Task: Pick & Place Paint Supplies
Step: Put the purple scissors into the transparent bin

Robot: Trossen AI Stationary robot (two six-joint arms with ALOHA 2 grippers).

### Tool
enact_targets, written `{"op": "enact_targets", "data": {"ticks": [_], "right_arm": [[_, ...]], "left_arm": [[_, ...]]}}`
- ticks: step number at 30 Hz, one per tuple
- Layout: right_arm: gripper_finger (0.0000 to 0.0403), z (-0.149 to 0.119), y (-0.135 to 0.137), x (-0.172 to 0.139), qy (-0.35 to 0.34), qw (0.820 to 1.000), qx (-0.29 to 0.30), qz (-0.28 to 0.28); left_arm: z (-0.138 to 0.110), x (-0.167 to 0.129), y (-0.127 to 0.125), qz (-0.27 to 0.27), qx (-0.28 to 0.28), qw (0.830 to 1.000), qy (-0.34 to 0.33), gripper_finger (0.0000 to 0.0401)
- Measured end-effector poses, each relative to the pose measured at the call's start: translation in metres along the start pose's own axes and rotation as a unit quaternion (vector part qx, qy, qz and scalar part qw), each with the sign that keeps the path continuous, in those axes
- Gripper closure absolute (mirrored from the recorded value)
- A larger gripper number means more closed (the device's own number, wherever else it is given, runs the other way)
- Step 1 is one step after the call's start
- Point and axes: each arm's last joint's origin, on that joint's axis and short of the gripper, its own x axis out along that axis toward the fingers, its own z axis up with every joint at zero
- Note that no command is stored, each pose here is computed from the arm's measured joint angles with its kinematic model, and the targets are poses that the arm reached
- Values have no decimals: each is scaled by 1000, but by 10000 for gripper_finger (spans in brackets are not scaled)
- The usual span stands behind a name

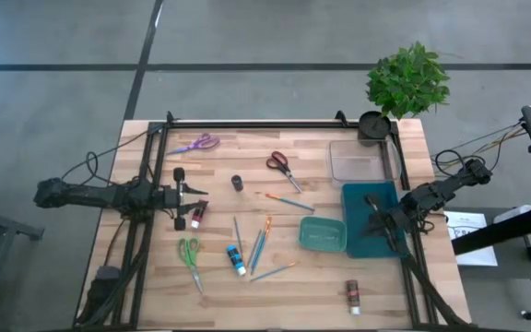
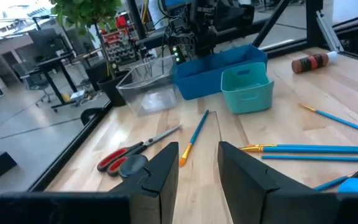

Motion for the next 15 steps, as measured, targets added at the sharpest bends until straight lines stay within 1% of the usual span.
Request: {"op": "enact_targets", "data": {"ticks": [3, 4, 5, 6, 7, 9, 10, 12, 13, 14, 15], "right_arm": [[394, 3, -2, 0, -13, 1000, 19, -14], [394, 5, -2, 0, -21, 999, 43, -22], [394, 6, -4, 0, -29, 997, 70, -31], [394, 7, -4, 0, -35, 994, 98, -38], [394, 8, -5, 0, -38, 991, 123, -41], [394, 8, -5, -1, -39, 986, 154, -47], [394, 8, -5, -1, -39, 984, 165, -49], [394, 8, -5, -1, -40, 981, 182, -49], [394, 8, -5, -1, -42, 981, 180, -49], [394, 9, -6, -1, -47, 983, 172, -51], [394, 10, -6, -1, -52, 983, 170, -51]], "left_arm": [[0, 0, 0, 0, -5, 1000, 0, 283], [0, 0, 0, -2, -26, 1000, -1, 283], [0, 0, -1, -9, -64, 998, -2, 283], [0, 0, -1, -20, -114, 993, -2, 283], [0, 0, -2, -30, -169, 985, -1, 283], [0, 0, -2, -34, -284, 958, 3, 284], [0, 0, -2, -35, -341, 939, 5, 284], [0, 0, -2, -34, -443, 896, 9, 284], [0, 0, -2, -34, -483, 875, 10, 284], [0, 0, -2, -34, -510, 860, 12, 284], [0, 0, -2, -34, -525, 850, 13, 284]]}}
